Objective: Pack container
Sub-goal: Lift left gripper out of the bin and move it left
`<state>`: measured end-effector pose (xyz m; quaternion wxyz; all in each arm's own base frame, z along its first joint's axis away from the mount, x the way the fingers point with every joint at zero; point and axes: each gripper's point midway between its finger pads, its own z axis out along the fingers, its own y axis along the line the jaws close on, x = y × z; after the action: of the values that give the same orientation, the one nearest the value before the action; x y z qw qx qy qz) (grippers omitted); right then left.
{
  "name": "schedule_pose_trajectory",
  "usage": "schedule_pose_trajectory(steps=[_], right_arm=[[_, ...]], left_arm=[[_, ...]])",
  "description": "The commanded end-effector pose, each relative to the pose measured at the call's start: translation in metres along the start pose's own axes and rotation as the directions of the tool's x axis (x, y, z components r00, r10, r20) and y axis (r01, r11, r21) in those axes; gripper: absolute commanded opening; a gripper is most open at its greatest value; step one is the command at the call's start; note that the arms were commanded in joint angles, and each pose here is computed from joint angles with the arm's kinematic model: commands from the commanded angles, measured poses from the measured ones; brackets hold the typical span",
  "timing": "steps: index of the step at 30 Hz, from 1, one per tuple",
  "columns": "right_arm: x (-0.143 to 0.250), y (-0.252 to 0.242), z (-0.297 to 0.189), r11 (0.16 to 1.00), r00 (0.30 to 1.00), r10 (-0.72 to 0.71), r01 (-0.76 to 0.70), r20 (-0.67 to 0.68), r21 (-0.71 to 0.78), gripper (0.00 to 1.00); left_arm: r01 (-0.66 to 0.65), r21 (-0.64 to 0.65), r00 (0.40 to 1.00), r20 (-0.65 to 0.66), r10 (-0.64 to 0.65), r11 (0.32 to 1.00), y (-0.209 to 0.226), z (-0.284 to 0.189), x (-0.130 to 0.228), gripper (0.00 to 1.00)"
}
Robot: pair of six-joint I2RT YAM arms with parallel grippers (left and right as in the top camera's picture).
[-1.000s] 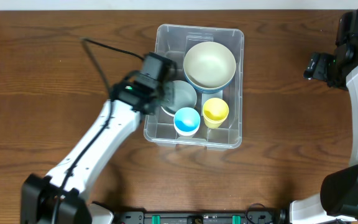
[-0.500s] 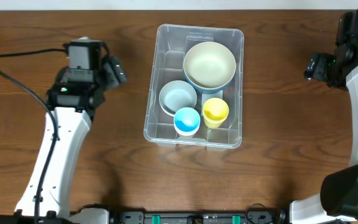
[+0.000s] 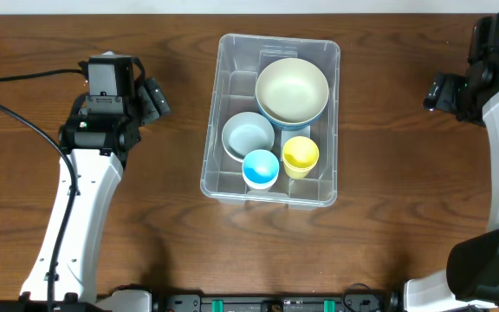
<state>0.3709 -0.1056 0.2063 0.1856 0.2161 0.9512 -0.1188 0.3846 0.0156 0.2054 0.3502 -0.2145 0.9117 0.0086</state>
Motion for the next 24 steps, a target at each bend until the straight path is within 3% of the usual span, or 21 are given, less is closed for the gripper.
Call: schedule_pose_trajectory(steps=[1, 19, 24], right_arm=[[-0.005, -0.003, -0.009, 1.000, 0.999, 0.027, -0.027, 0.028, -0.004, 0.99], [-0.004, 0.000, -0.008, 1.000, 1.000, 0.019, -0.019, 0.024, -0.006, 0.99], [-0.007, -0.001, -0.035, 0.999, 0.995, 0.026, -0.024, 0.091, -0.029, 0.99]], left_arm=[[0.012, -0.016, 1.000, 0.012, -0.012, 1.000, 0.003, -0.001, -0.004, 0.98], [0.012, -0.016, 1.000, 0.012, -0.012, 1.000, 0.003, -0.001, -0.004, 0.98], [0.012, -0.016, 1.000, 0.012, -0.012, 1.000, 0.003, -0.001, -0.004, 0.98]])
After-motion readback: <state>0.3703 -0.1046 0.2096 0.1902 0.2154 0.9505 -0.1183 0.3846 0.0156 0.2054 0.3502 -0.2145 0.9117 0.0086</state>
